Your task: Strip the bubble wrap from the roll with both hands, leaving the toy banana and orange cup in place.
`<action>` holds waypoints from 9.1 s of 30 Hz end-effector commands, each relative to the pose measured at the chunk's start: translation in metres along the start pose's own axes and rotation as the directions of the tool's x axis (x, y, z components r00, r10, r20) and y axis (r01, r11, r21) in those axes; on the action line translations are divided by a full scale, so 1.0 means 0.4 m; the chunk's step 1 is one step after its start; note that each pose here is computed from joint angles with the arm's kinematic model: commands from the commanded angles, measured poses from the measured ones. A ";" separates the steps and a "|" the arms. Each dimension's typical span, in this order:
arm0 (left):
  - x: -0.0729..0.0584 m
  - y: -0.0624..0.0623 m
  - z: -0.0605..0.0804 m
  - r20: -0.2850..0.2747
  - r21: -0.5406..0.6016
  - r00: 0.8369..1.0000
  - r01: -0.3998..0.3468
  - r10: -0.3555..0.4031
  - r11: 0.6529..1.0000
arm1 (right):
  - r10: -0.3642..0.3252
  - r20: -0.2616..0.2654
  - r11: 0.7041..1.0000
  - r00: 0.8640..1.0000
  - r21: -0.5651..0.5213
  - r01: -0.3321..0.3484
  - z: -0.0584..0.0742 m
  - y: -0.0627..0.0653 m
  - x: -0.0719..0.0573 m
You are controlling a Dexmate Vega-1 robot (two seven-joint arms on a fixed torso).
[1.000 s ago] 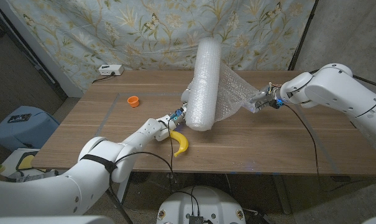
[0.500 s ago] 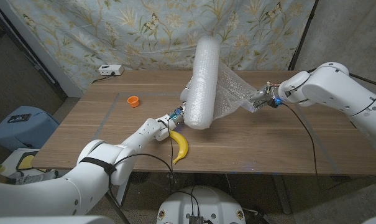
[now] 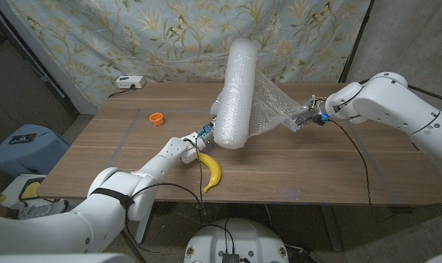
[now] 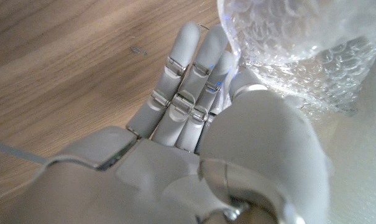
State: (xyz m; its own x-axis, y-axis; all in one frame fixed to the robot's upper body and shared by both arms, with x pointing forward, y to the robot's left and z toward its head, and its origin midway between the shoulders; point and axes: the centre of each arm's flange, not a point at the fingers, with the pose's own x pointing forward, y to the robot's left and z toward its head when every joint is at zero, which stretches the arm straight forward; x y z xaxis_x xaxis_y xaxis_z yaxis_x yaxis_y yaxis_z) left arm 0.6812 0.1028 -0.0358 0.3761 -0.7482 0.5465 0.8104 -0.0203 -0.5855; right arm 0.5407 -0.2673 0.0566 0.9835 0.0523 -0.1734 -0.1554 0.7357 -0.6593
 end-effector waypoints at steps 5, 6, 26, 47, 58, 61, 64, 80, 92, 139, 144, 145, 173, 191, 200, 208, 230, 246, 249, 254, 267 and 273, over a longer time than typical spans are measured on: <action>-0.014 -0.024 0.006 0.014 -0.034 1.000 0.006 -0.006 0.999 | 0.003 -0.002 1.000 1.000 -0.009 -0.003 0.015 0.004 0.008; -0.016 -0.024 0.005 0.014 -0.034 1.000 0.005 -0.004 0.999 | 0.005 0.000 1.000 1.000 -0.012 -0.005 0.016 0.004 0.008; -0.044 -0.028 -0.017 0.058 -0.089 0.998 0.004 0.001 0.996 | 0.016 -0.011 1.000 1.000 -0.023 -0.016 0.022 0.012 0.011; -0.054 -0.025 -0.010 0.068 -0.081 0.998 0.007 -0.002 0.997 | 0.018 -0.017 1.000 1.000 -0.023 -0.019 0.018 0.009 0.013; -0.054 -0.025 -0.003 0.059 -0.069 0.998 0.013 -0.009 0.998 | 0.011 -0.021 1.000 1.000 -0.018 -0.012 0.015 0.002 0.015; -0.052 -0.025 -0.003 0.056 -0.067 0.998 0.016 -0.013 0.998 | -0.004 -0.029 1.000 1.000 -0.013 0.004 0.010 -0.008 0.012; -0.052 -0.024 -0.004 0.056 -0.071 0.998 0.016 -0.012 0.997 | -0.013 -0.034 1.000 0.999 -0.017 0.012 0.009 -0.016 0.009; -0.055 -0.019 -0.013 0.062 -0.090 0.998 0.015 -0.009 0.996 | -0.041 -0.046 0.999 0.998 -0.023 0.040 -0.007 -0.038 -0.007; -0.054 -0.011 -0.013 0.063 -0.099 0.998 0.009 -0.003 0.995 | -0.058 -0.063 0.998 0.996 -0.021 0.057 -0.014 -0.056 -0.012; -0.059 0.018 -0.039 0.109 -0.188 0.994 0.004 0.017 0.982 | -0.082 -0.124 0.996 0.989 -0.039 0.078 -0.031 -0.108 -0.029; -0.063 0.022 -0.044 0.110 -0.199 0.994 -0.005 0.028 0.980 | -0.075 -0.135 0.997 0.988 -0.032 0.071 -0.032 -0.108 -0.023; -0.065 0.022 -0.045 0.111 -0.201 0.993 -0.007 0.030 0.980 | -0.074 -0.136 0.997 0.988 -0.031 0.071 -0.032 -0.108 -0.023; -0.069 0.011 -0.011 0.142 -0.167 0.990 0.006 0.018 0.986 | -0.080 -0.138 0.997 0.987 -0.029 0.076 -0.036 -0.114 -0.026; -0.085 0.003 0.065 0.178 -0.127 0.984 0.002 0.021 0.992 | -0.075 -0.135 0.997 0.988 -0.033 0.071 -0.015 -0.115 -0.006; -0.096 0.005 0.077 0.179 -0.129 0.983 -0.010 0.033 0.992 | -0.072 -0.136 0.997 0.988 -0.036 0.068 -0.002 -0.111 0.004; -0.110 0.009 0.072 0.193 -0.151 0.980 -0.011 0.040 0.989 | -0.067 -0.147 0.997 0.987 -0.037 0.062 0.006 -0.109 0.009; -0.127 0.012 0.061 0.205 -0.167 0.976 -0.032 0.067 0.985 | -0.076 -0.160 0.997 0.984 -0.034 0.071 -0.003 -0.130 0.004; -0.126 0.008 0.040 0.210 -0.180 0.975 -0.030 0.068 0.983 | -0.102 -0.166 0.995 0.981 -0.031 0.098 -0.025 -0.158 -0.030; -0.126 0.007 0.035 0.213 -0.187 0.975 -0.028 0.068 0.982 | -0.103 -0.166 0.995 0.981 -0.032 0.099 -0.027 -0.160 -0.034; -0.129 0.009 0.027 0.216 -0.197 0.974 -0.031 0.075 0.980 | -0.104 -0.171 0.994 0.980 -0.035 0.099 -0.030 -0.162 -0.037; -0.135 0.008 0.036 0.213 -0.181 0.974 -0.036 0.074 0.983 | -0.119 -0.174 0.993 0.978 -0.036 0.114 -0.028 -0.178 -0.041; -0.136 0.009 0.043 0.207 -0.172 0.975 -0.040 0.076 0.984 | -0.129 -0.176 0.992 0.976 -0.033 0.125 -0.030 -0.185 -0.045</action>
State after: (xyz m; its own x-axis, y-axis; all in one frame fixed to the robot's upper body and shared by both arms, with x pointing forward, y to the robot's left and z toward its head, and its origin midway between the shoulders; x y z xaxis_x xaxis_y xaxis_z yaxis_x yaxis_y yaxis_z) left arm 0.6699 0.1509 -0.0593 0.5224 -0.5903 0.6154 0.6986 -0.1175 -0.7058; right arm 0.5353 -0.3262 0.0957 0.9632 -0.1487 -0.2240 -0.0525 0.7130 -0.6992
